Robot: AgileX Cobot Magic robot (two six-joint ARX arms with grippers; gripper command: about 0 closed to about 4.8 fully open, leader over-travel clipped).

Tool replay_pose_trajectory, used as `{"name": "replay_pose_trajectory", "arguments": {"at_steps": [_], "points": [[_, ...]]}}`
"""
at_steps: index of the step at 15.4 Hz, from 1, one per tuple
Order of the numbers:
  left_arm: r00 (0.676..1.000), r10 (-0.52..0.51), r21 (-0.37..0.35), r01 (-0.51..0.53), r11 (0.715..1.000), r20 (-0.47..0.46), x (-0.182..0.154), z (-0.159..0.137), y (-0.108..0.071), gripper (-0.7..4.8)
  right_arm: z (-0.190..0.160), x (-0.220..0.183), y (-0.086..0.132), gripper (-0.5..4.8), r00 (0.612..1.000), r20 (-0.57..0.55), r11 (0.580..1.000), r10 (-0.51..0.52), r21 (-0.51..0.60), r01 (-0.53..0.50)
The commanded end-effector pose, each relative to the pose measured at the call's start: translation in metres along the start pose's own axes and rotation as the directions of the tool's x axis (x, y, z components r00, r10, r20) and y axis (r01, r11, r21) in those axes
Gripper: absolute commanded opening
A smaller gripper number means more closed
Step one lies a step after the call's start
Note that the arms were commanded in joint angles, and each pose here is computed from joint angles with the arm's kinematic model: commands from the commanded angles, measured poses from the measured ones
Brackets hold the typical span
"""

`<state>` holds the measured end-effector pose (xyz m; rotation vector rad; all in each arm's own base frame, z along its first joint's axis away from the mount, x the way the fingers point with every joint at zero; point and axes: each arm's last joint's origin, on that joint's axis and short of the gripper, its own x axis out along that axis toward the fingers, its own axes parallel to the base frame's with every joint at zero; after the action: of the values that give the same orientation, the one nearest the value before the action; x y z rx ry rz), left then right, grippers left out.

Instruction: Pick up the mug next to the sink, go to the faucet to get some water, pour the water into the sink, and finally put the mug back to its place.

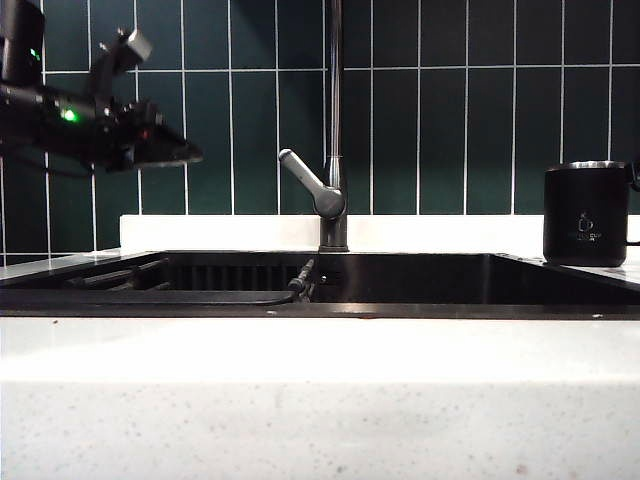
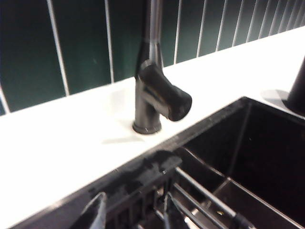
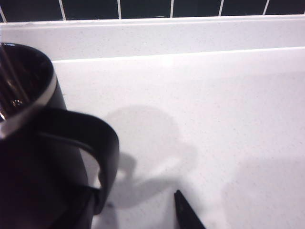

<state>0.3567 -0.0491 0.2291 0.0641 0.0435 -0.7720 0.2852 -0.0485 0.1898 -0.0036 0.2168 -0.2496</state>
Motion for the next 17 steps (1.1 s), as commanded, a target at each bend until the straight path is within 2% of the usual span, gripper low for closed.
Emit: {"name": "replay_pose_trajectory", "arguments": {"at_steps": [1,11,14,15,17], "points": [[0.999,-0.025,0.018,0.025,1.0,0.025,0.004,-0.001,-0.001,1.52,0.008,0.006,0.002,2.25,0.998,0.039,0.999,0.046,0.004,-0.047],[0.996,-0.087,-0.018,0.087,0.996,0.038,0.029,0.002,0.01,1.52,0.005,0.035,0.005,2.17,0.998,0.049,0.999,0.044,0.004,-0.044],[0.994,-0.1,-0.015,0.101,0.995,0.041,0.037,0.007,0.01,1.52,0.006,0.039,0.005,0.69,0.997,0.059,0.999,0.043,0.004,-0.043],[0.994,-0.102,-0.014,0.103,0.995,0.042,0.038,0.007,0.009,1.52,0.006,0.038,0.005,0.47,0.997,0.059,0.999,0.041,0.005,-0.041],[0.992,-0.116,-0.015,0.117,0.993,0.041,0.039,0.006,0.007,1.52,0.006,0.038,0.005,0.39,0.997,0.058,0.999,0.042,0.004,-0.042]]}}
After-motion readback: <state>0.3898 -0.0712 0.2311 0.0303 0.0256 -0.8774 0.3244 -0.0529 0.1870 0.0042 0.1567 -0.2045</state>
